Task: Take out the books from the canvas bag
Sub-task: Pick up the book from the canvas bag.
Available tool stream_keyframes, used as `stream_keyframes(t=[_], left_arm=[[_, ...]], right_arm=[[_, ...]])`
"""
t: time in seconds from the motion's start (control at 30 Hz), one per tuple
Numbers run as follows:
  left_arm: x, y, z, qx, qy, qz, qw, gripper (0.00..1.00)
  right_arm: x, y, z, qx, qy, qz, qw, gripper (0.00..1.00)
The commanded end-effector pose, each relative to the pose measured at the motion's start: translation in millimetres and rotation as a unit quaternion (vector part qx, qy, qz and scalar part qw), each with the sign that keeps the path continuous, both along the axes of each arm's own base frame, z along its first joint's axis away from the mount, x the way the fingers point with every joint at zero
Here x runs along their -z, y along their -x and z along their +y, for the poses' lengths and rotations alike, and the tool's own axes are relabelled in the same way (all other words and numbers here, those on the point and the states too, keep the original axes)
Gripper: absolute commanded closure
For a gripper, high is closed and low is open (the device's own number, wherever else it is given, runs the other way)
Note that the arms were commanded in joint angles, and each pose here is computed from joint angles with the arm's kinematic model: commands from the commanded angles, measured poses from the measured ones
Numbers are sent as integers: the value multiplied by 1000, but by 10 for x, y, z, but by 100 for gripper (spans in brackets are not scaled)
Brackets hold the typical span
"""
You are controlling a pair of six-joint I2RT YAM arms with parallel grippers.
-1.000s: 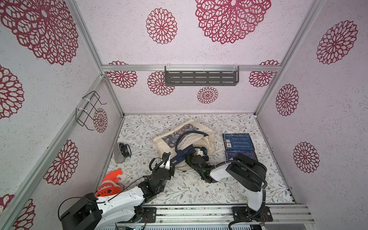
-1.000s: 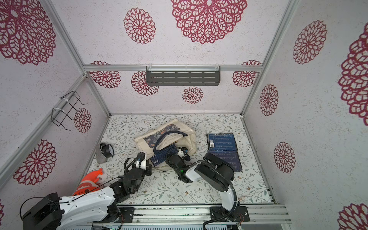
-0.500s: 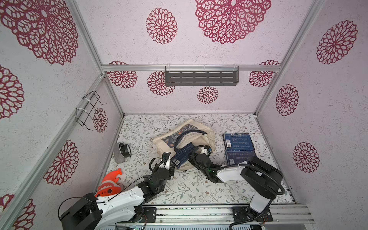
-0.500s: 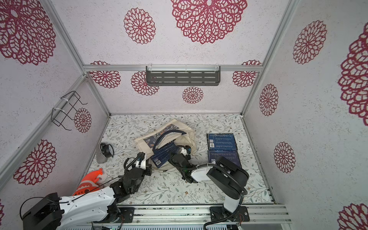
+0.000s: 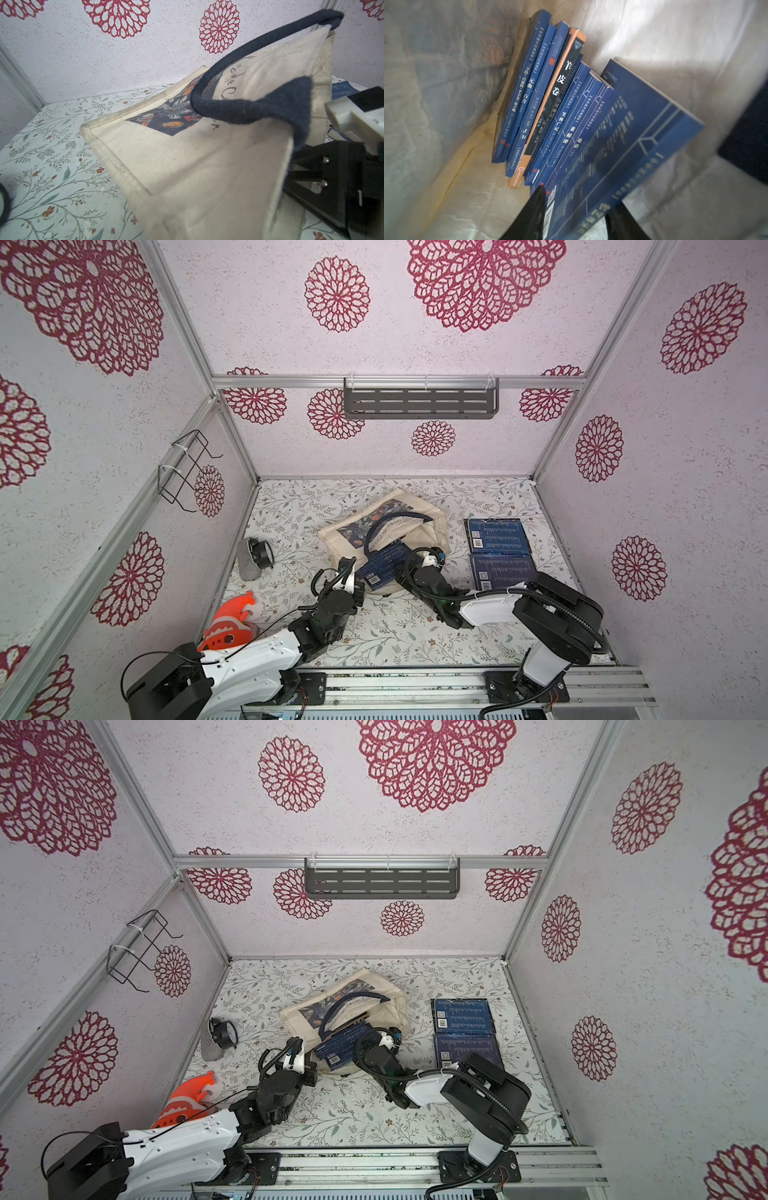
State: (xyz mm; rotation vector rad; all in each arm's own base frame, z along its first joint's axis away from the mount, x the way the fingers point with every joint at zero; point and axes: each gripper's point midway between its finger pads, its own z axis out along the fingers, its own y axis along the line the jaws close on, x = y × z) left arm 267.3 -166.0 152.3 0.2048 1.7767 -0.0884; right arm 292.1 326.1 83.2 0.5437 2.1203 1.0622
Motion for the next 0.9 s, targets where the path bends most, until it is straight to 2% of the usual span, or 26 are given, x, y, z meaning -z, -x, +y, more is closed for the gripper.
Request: stream_keyframes(t=[0.0, 0.1, 0.27, 0.4, 0.53, 0.63, 0.87], left_arm=[[-229, -30, -114, 8, 28, -21, 999, 100], [-230, -28, -120, 9, 29, -21, 999, 100], [-246, -21, -112, 9, 32, -21, 999, 100], [-254, -19, -85, 3, 32, -21, 999, 100], [-247, -45, -34, -19, 21, -14, 1000, 100], [-240, -51, -19, -24, 19, -12, 999, 100], [-244, -53, -2, -30, 17, -11, 999, 100]], right_arm=[[-123, -43, 188, -10, -45, -12, 999, 52], [-69, -48, 240, -12, -55, -8, 998, 57], [-96, -56, 222, -9, -55, -18, 998, 80], [-158, -17, 70, 4, -50, -27, 998, 92], [-229, 45, -53, 3, -38, -35, 999, 97], [-272, 101, -166, 5, -39, -36, 999, 97], [-631, 184, -470, 14, -10, -80, 997, 100]])
